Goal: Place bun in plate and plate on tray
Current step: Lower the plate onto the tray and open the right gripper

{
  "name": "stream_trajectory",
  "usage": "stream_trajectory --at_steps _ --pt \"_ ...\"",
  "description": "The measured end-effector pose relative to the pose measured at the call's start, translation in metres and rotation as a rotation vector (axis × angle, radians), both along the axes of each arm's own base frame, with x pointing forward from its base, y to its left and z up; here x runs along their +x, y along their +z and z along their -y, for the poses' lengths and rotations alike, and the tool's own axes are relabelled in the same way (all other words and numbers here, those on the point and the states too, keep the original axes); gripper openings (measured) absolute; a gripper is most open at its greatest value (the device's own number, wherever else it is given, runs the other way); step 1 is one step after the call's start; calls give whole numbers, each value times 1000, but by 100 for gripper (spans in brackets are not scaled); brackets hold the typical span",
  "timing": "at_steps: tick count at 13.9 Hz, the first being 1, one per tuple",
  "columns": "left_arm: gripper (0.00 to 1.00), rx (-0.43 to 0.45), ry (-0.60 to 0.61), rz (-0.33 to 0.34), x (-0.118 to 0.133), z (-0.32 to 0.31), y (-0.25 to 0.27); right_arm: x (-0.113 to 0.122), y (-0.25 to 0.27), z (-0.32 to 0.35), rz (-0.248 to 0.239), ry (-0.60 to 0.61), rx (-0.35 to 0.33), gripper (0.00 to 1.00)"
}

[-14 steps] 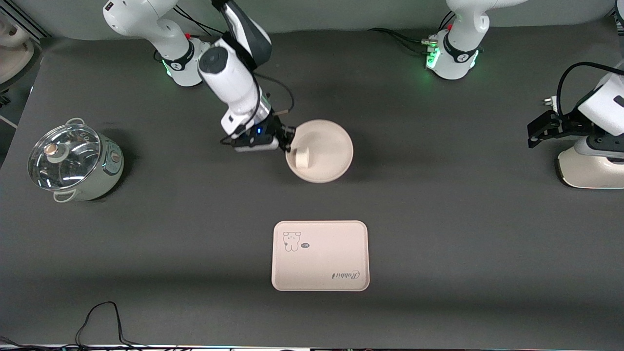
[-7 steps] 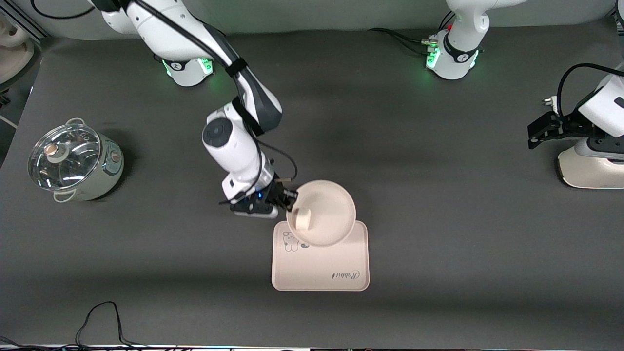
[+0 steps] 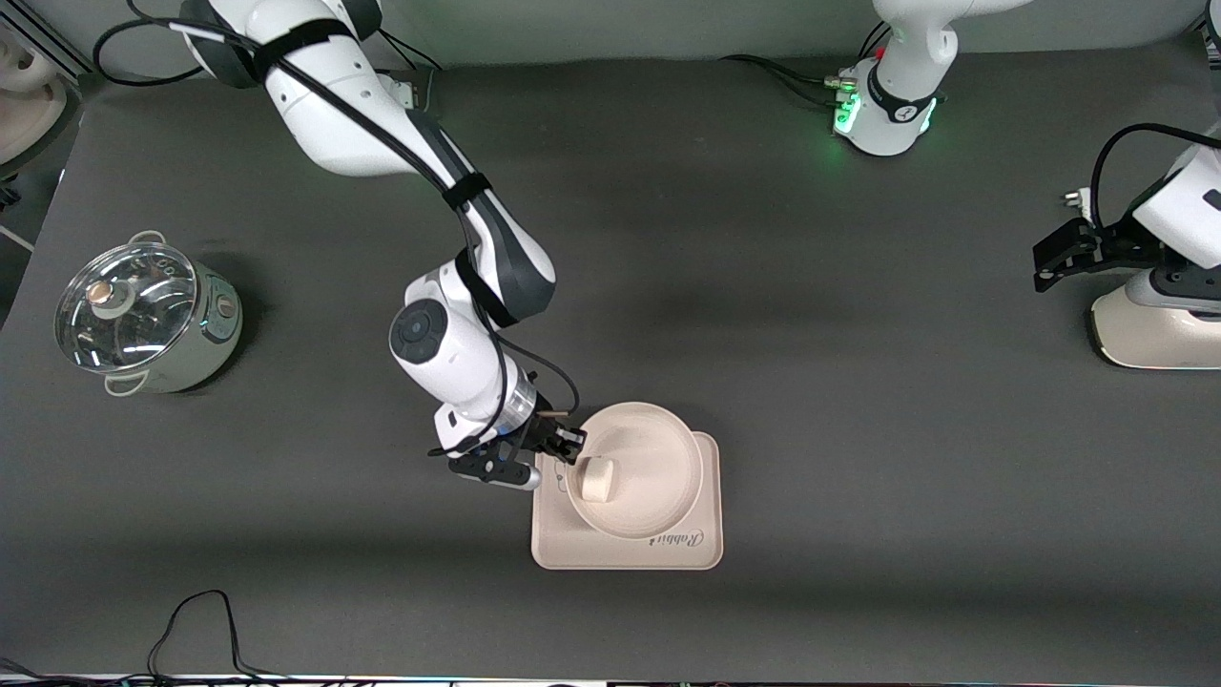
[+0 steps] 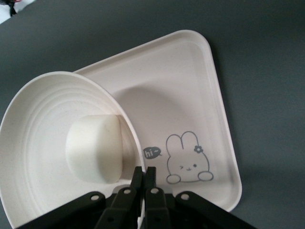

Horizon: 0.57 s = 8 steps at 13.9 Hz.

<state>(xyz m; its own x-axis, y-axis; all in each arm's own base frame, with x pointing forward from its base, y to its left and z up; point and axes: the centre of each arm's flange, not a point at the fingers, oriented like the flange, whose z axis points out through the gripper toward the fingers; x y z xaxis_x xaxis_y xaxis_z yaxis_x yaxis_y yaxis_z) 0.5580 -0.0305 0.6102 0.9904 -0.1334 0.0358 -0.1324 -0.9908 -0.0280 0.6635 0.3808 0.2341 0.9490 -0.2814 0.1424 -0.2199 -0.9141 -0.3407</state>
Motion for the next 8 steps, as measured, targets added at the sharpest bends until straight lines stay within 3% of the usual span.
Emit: stream_trajectory --at_steps 4,7,8 --pt "100 0 0 0 0 0 0 2 -52 5 49 -16 -11 4" --pt "100 0 0 0 0 0 0 2 -55 5 51 -16 -12 5" --pt "100 0 0 0 0 0 0 2 -55 5 52 -17 -12 10"
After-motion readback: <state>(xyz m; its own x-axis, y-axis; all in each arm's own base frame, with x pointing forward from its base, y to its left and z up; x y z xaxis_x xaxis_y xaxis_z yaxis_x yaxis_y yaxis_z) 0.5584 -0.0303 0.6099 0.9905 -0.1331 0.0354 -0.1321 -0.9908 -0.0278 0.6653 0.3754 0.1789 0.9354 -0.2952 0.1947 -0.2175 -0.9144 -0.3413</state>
